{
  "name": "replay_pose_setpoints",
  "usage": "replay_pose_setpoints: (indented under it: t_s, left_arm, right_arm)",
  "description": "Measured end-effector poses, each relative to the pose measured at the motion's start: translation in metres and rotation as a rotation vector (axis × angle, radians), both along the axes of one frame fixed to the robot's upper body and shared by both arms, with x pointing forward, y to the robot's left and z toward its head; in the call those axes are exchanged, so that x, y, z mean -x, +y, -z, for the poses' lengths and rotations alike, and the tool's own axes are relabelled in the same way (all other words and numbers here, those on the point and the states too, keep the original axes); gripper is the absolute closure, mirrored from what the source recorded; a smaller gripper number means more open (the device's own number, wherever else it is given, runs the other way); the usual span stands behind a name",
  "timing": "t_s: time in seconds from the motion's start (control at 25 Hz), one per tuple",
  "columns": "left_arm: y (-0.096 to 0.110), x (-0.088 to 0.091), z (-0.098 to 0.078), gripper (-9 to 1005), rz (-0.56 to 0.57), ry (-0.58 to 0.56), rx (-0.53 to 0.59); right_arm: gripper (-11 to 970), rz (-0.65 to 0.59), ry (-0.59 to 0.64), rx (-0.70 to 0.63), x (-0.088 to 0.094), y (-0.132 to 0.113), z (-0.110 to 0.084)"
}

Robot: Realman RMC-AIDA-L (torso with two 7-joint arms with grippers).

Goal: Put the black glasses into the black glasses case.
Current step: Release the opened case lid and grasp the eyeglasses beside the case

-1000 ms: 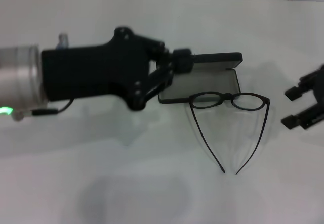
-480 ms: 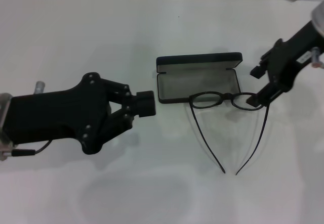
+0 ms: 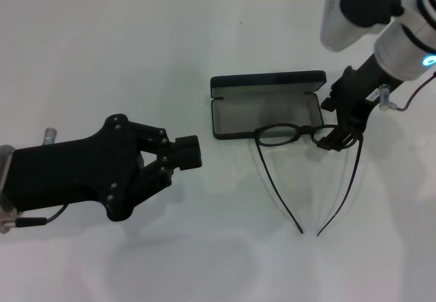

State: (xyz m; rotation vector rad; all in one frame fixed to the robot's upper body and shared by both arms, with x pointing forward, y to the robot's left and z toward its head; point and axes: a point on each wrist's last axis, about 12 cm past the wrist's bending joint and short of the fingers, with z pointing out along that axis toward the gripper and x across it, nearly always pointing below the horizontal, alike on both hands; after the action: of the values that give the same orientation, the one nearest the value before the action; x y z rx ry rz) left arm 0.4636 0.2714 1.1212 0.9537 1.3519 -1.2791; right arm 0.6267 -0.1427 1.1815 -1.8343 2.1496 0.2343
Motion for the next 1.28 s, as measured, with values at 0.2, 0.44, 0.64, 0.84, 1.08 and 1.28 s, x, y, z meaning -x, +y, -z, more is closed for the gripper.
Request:
replay_pose_setpoints:
  t_s: [0.2,0.44,0.64,0.84,1.08,1.28]
  left_arm:
    - [0.000,0.001,0.002,934,0.000,0.004,-0.002]
    - [-0.001,0.002,0.005,934,-0.004,-0.011,0.001]
    - [-0.002,0.002,0.006,935,-0.003,-0.011,0.005]
    - [-0.002,0.003,0.007,936,-0.007,-0.004,0.006]
    - [0.000,0.006,0.011,936,-0.017,0.011,0.009]
    - [0.001,0.007,0.012,937,-0.023,0.006,0.012]
  right_arm:
    - [230,-0.012,0.004,0.012,-0.002,0.006,0.007]
    - [243,-0.034,-0.010,0.016,-0.001,0.013,0.012]
    - [289,-0.057,-0.016,0.010,0.000,0.018,0.020]
    - [388,-0.070,-0.010,0.010,0.000,0.024,0.024]
    - [468,-0.082,-0.012,0.006,0.001,0.028,0.026]
    - [566,-0.078,-0.011,0.008,0.001,0.028,0.028]
